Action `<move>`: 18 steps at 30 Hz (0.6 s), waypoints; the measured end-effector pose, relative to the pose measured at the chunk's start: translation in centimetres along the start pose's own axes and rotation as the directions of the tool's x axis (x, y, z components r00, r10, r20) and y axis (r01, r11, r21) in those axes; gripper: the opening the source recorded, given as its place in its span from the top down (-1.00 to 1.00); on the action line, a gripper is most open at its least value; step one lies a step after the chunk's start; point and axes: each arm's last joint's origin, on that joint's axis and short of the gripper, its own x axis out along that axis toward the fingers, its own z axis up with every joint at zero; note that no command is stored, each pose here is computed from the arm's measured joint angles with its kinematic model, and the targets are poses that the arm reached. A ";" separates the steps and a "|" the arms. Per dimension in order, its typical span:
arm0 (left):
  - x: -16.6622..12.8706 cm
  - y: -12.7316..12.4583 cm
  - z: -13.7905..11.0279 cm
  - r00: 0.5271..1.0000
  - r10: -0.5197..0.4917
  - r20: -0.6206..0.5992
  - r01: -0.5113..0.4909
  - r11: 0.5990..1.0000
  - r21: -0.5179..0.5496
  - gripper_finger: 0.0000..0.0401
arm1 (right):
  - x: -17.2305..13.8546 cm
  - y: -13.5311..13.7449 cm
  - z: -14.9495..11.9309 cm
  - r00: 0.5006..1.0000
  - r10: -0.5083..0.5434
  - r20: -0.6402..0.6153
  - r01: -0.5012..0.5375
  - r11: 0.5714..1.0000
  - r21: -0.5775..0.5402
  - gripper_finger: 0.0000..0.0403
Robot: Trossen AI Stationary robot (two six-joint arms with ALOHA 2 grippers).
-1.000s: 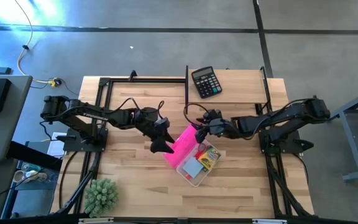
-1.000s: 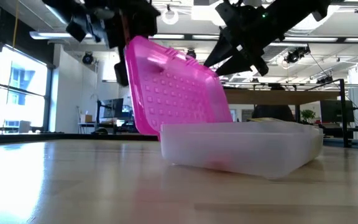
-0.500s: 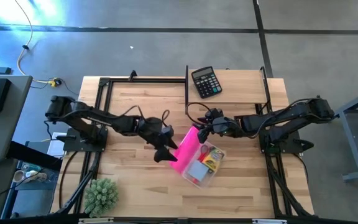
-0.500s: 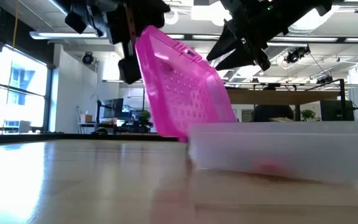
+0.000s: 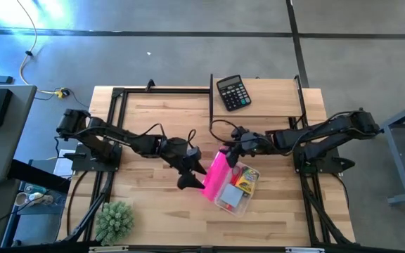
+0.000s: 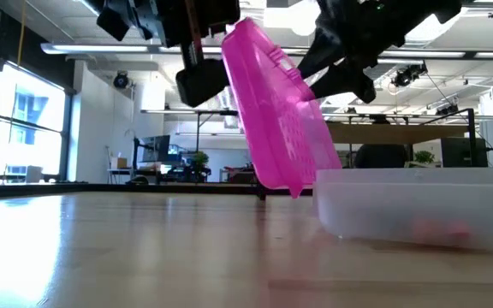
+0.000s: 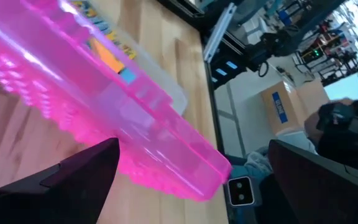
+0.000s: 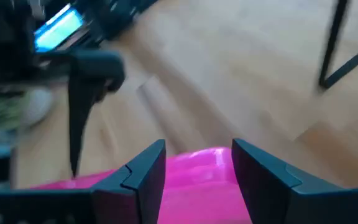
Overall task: Pack school essentials
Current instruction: Close the pink supply box
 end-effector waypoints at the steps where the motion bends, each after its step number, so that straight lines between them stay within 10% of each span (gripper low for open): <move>1: 0.0 -0.2 0.1 1.000 -0.004 0.001 0.004 1.000 0.009 -0.99 | -0.2 0.0 -0.1 0.999 0.025 -0.033 -0.024 1.000 0.020 0.14; 8: 0.1 -0.6 0.0 1.000 -0.014 -0.001 0.014 0.999 0.033 -0.99 | -3.5 0.7 -2.5 0.968 0.032 -0.248 -0.015 0.997 0.070 0.19; 18: 0.1 -0.5 0.1 1.000 -0.009 0.005 0.009 0.999 0.037 -0.99 | -5.2 1.5 -2.9 0.980 0.025 -0.199 -0.011 0.997 0.071 0.24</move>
